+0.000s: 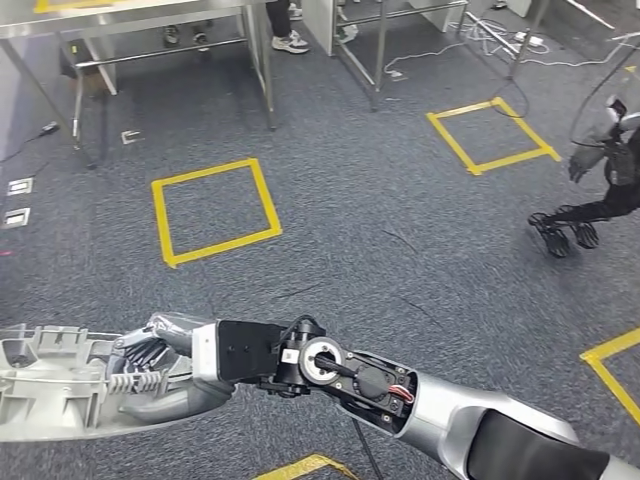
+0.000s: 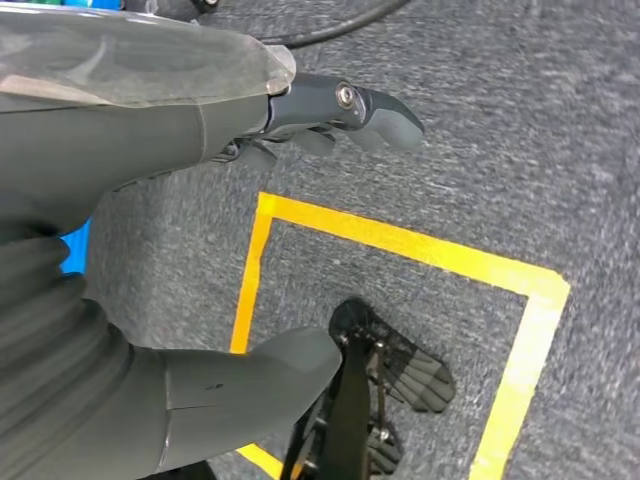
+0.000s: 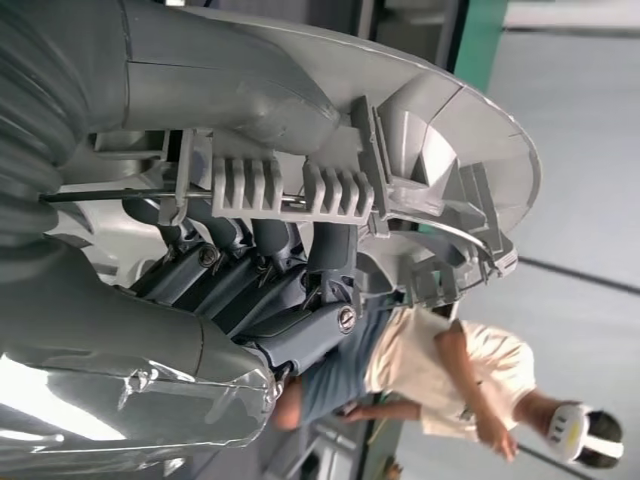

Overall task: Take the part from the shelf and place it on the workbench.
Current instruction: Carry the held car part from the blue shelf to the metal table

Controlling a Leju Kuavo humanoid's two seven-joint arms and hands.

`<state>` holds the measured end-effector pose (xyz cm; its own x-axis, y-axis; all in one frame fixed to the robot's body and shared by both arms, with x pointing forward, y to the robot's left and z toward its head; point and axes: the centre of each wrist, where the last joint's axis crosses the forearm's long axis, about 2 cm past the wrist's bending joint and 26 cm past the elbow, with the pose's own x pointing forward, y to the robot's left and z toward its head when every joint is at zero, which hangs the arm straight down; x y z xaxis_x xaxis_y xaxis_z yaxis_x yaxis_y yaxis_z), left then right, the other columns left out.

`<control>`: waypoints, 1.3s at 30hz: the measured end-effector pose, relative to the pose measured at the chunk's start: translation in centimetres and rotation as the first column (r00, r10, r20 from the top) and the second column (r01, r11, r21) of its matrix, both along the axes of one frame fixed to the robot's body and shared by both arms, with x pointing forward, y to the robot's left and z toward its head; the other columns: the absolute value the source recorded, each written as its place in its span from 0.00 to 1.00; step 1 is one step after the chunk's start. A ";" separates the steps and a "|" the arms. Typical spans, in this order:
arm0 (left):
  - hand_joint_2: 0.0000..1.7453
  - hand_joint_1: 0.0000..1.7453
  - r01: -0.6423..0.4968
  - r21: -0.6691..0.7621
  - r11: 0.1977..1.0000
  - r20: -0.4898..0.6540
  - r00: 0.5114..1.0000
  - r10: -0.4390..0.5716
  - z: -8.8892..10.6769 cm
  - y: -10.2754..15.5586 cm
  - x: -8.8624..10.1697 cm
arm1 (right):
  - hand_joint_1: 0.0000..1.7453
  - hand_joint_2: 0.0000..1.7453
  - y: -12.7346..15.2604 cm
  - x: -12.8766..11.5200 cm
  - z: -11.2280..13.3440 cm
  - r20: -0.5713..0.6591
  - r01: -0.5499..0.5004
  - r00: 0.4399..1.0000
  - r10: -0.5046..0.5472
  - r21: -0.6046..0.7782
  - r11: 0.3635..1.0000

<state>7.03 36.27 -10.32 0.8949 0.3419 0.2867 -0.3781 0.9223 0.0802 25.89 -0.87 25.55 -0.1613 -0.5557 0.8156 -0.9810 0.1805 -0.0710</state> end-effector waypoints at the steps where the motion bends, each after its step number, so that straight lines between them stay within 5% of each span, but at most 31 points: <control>1: 1.00 0.00 -0.001 0.000 1.000 -0.001 1.000 0.001 0.0 -0.1 0.0 | 0.97 1.00 0.0 0.0 0.0 0.000 -0.001 1.000 0.001 0.001 1.000; 39: 1.00 0.00 0.001 -0.015 1.000 -0.031 1.000 -0.001 0.0 0.2 -0.3 | 0.97 1.00 0.0 0.0 -0.2 -0.043 -0.050 0.998 0.050 0.012 0.999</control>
<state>6.71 36.42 -10.35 0.9037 0.3452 0.2533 -0.3747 0.9239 0.0777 25.86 -0.85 25.36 -0.0977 -0.5715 0.8148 -0.9909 0.1316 -0.0265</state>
